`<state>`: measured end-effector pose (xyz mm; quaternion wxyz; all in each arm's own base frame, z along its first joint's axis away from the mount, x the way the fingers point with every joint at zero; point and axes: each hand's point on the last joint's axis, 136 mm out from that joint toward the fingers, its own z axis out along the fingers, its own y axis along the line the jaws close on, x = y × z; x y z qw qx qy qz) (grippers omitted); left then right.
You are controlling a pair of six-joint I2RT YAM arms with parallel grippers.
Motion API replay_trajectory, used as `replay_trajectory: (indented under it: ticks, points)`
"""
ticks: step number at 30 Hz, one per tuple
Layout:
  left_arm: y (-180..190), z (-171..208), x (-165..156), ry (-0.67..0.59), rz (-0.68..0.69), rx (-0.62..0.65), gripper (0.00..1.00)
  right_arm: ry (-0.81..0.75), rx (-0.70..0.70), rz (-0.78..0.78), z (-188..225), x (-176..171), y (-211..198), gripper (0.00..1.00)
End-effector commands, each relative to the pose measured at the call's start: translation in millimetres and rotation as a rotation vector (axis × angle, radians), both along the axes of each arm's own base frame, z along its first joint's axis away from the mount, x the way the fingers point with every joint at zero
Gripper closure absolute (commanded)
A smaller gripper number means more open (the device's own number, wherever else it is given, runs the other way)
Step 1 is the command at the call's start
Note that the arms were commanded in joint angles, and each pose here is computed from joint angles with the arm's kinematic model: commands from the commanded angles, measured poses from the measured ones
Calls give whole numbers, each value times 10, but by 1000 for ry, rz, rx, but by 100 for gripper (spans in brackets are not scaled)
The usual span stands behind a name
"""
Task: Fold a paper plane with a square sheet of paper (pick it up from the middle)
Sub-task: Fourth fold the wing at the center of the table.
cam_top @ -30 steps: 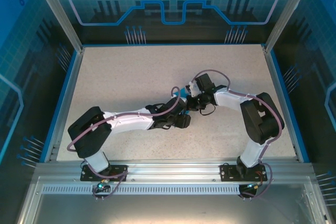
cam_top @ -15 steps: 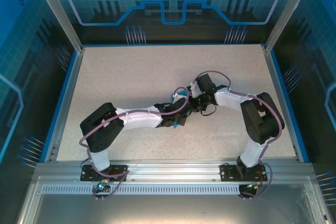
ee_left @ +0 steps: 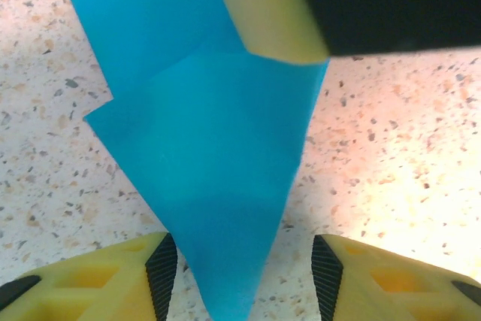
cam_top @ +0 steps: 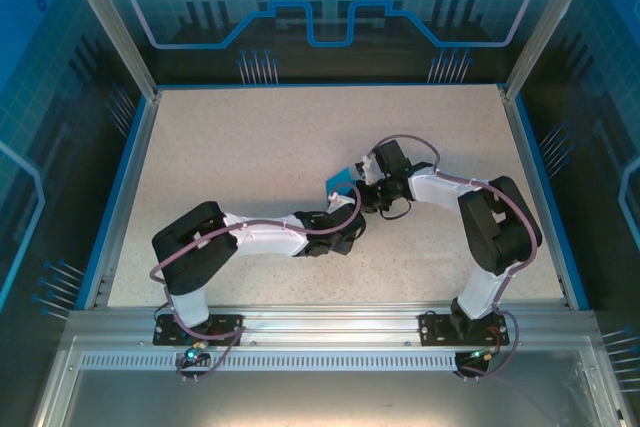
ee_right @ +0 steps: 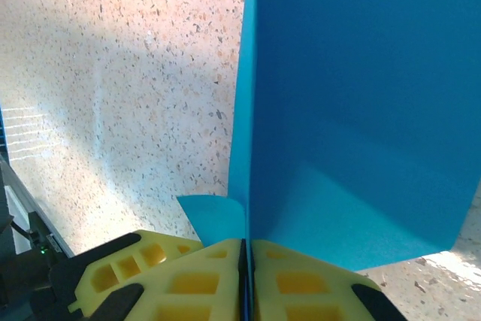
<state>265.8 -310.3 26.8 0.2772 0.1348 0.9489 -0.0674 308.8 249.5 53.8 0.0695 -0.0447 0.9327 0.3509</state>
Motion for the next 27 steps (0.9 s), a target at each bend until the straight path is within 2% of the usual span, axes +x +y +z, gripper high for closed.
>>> replay_trajectory:
  ticks: [1,9,13,15,19,21,24,27]
  points:
    - [-75,131,2,-38,-20,-41,45,-2,40,-17,132,44,29,88]
    - [54,320,69,-129,35,-28,45,11,26,-20,110,49,20,88]
    - [-8,273,74,-116,11,-13,57,11,36,-19,128,51,30,88]
    - [-38,229,65,-109,-5,0,59,14,40,-19,135,53,41,88]
    - [-71,199,57,-104,-20,11,56,22,49,-23,156,53,53,88]
    - [-81,197,43,-105,-27,14,51,26,47,-26,155,56,53,88]
    - [-94,217,28,-110,-30,10,50,32,51,-28,159,58,56,87]
    - [-100,358,-1,-156,-27,14,48,36,46,-30,162,56,54,87]
